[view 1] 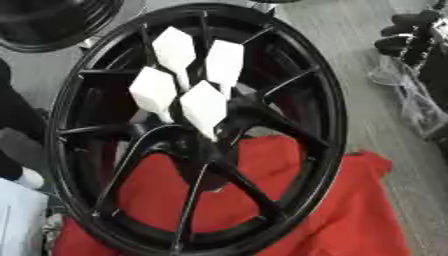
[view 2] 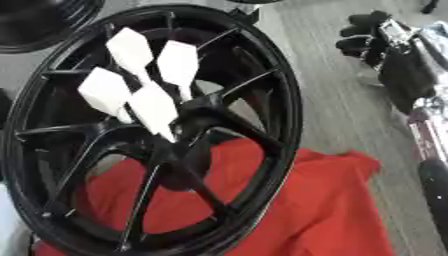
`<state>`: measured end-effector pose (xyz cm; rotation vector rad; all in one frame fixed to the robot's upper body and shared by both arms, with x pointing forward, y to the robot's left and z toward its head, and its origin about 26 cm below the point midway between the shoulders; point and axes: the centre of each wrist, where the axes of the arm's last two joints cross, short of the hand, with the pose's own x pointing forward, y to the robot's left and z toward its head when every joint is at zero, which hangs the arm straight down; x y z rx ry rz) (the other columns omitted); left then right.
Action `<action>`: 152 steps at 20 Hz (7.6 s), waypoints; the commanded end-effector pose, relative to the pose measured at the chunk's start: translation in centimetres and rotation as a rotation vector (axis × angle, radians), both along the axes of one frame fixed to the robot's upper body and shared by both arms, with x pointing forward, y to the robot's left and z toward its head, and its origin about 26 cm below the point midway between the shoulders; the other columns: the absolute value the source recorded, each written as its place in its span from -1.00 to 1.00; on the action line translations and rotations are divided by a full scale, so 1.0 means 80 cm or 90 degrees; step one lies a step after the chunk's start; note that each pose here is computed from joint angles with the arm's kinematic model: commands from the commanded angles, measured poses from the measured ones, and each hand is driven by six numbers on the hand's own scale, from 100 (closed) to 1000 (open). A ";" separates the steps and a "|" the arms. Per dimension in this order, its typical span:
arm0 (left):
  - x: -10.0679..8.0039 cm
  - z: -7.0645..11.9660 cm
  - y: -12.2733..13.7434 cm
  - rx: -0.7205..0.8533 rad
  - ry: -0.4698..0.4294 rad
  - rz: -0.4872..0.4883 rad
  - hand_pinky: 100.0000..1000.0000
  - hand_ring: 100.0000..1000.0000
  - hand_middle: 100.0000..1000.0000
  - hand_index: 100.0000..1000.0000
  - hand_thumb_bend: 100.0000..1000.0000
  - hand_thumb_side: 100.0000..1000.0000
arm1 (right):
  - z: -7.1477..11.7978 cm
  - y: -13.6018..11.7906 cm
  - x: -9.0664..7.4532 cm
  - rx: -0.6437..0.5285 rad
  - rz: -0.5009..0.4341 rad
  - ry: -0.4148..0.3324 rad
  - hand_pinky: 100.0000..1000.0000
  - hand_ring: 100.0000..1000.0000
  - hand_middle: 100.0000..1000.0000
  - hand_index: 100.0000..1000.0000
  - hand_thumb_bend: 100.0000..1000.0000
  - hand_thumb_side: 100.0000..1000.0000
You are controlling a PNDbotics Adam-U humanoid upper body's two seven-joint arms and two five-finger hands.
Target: Pull the pin out of the wheel hub.
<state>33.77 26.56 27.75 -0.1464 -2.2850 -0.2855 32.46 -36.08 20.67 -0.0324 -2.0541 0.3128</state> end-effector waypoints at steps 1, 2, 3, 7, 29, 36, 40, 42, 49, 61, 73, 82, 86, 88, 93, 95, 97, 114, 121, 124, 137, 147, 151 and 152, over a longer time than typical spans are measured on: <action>0.003 -0.004 0.008 -0.010 0.005 0.020 0.65 0.47 0.36 0.74 -0.77 0.53 | 0.022 -0.001 -0.005 -0.010 0.003 -0.039 0.64 0.42 0.31 0.53 -1.00 0.40; 0.004 -0.010 0.009 -0.012 0.013 0.025 0.65 0.47 0.36 0.74 -0.76 0.54 | 0.026 -0.001 -0.005 -0.013 0.007 -0.046 0.64 0.42 0.31 0.54 -1.00 0.39; 0.005 -0.015 0.010 -0.013 0.021 0.032 0.65 0.47 0.36 0.74 -0.77 0.56 | 0.032 0.000 -0.005 -0.019 0.013 -0.053 0.64 0.43 0.32 0.54 -1.00 0.36; 0.006 -0.034 0.019 -0.007 0.050 0.059 0.65 0.47 0.35 0.72 -0.80 0.59 | 0.066 0.008 -0.006 -0.073 0.062 -0.098 0.64 0.47 0.37 0.58 -1.00 0.22; -0.005 -0.071 0.079 -0.006 0.089 0.203 0.64 0.47 0.33 0.69 -0.81 0.53 | 0.249 0.166 -0.012 -0.623 0.379 -0.419 0.64 0.54 0.46 0.64 -1.00 -0.51; -0.011 -0.076 0.095 -0.044 0.079 0.254 0.64 0.47 0.33 0.66 -0.82 0.49 | 0.223 0.207 0.025 -0.737 0.393 -0.362 0.63 0.52 0.44 0.64 -1.00 -0.23; -0.011 -0.079 0.097 -0.046 0.083 0.262 0.64 0.47 0.32 0.65 -0.83 0.49 | 0.207 0.215 0.041 -0.766 0.365 -0.330 0.62 0.52 0.44 0.67 -1.00 -0.16; -0.011 -0.080 0.098 -0.047 0.085 0.263 0.64 0.47 0.32 0.66 -0.82 0.50 | 0.202 0.219 0.046 -0.767 0.350 -0.320 0.62 0.52 0.45 0.67 -1.00 -0.11; -0.011 -0.082 0.099 -0.053 0.087 0.271 0.64 0.47 0.31 0.65 -0.82 0.49 | 0.188 0.234 0.056 -0.777 0.317 -0.281 0.62 0.52 0.46 0.68 -0.95 -0.03; -0.011 -0.086 0.099 -0.063 0.099 0.282 0.63 0.46 0.28 0.62 -0.82 0.49 | 0.170 0.247 0.071 -0.788 0.312 -0.245 0.64 0.49 0.43 0.70 -0.57 -0.14; -0.013 -0.092 0.102 -0.067 0.112 0.291 0.65 0.46 0.25 0.60 -0.81 0.50 | 0.165 0.255 0.063 -0.759 0.368 -0.178 0.69 0.51 0.45 0.73 -0.57 -0.15; -0.014 -0.095 0.103 -0.064 0.119 0.300 0.65 0.28 0.23 0.58 -0.81 0.50 | 0.151 0.260 0.069 -0.752 0.340 -0.156 0.72 0.53 0.47 0.75 -0.58 -0.17; -0.015 -0.096 0.104 -0.063 0.122 0.301 0.65 0.28 0.22 0.57 -0.81 0.50 | 0.147 0.262 0.072 -0.747 0.326 -0.156 0.73 0.55 0.48 0.76 -0.58 -0.21; -0.015 -0.097 0.104 -0.063 0.122 0.302 0.65 0.28 0.22 0.57 -0.81 0.50 | 0.146 0.263 0.073 -0.745 0.317 -0.156 0.74 0.56 0.49 0.76 -0.56 -0.22; -0.015 -0.097 0.104 -0.065 0.124 0.304 0.65 0.27 0.21 0.56 -0.81 0.50 | 0.142 0.263 0.076 -0.737 0.296 -0.157 0.76 0.57 0.50 0.76 -0.54 -0.22; -0.015 -0.097 0.104 -0.065 0.124 0.304 0.65 0.27 0.20 0.55 -0.81 0.50 | 0.139 0.262 0.078 -0.738 0.290 -0.156 0.76 0.57 0.50 0.76 -0.53 -0.23; -0.015 -0.098 0.104 -0.065 0.124 0.303 0.65 0.27 0.20 0.55 -0.81 0.50 | 0.137 0.262 0.080 -0.741 0.284 -0.154 0.76 0.57 0.50 0.76 -0.52 -0.24; -0.015 -0.100 0.104 -0.071 0.132 0.310 0.65 0.26 0.17 0.53 -0.84 0.49 | 0.116 0.256 0.096 -0.764 0.277 -0.123 0.77 0.56 0.50 0.74 -0.58 -0.08; -0.016 -0.101 0.103 -0.073 0.134 0.311 0.65 0.25 0.18 0.52 -0.85 0.49 | 0.112 0.255 0.099 -0.772 0.278 -0.122 0.78 0.57 0.51 0.76 -0.58 -0.05; -0.016 -0.101 0.103 -0.074 0.135 0.312 0.65 0.24 0.18 0.52 -0.85 0.50 | 0.109 0.254 0.101 -0.777 0.274 -0.121 0.80 0.58 0.52 0.77 -0.57 -0.03; -0.016 -0.103 0.102 -0.078 0.138 0.311 0.65 0.24 0.16 0.50 -0.86 0.49 | 0.101 0.253 0.107 -0.785 0.266 -0.115 0.80 0.58 0.54 0.79 -0.58 0.00; -0.017 -0.104 0.102 -0.083 0.140 0.313 0.65 0.23 0.16 0.50 -0.85 0.50 | 0.092 0.251 0.114 -0.792 0.261 -0.097 0.79 0.57 0.50 0.79 -0.62 0.04; -0.017 -0.105 0.102 -0.083 0.141 0.313 0.65 0.23 0.16 0.50 -0.85 0.50 | 0.088 0.247 0.117 -0.797 0.257 -0.091 0.79 0.57 0.50 0.79 -0.61 0.05; -0.017 -0.105 0.102 -0.083 0.141 0.313 0.65 0.23 0.16 0.50 -0.85 0.51 | 0.087 0.246 0.118 -0.798 0.256 -0.089 0.78 0.56 0.50 0.79 -0.61 0.05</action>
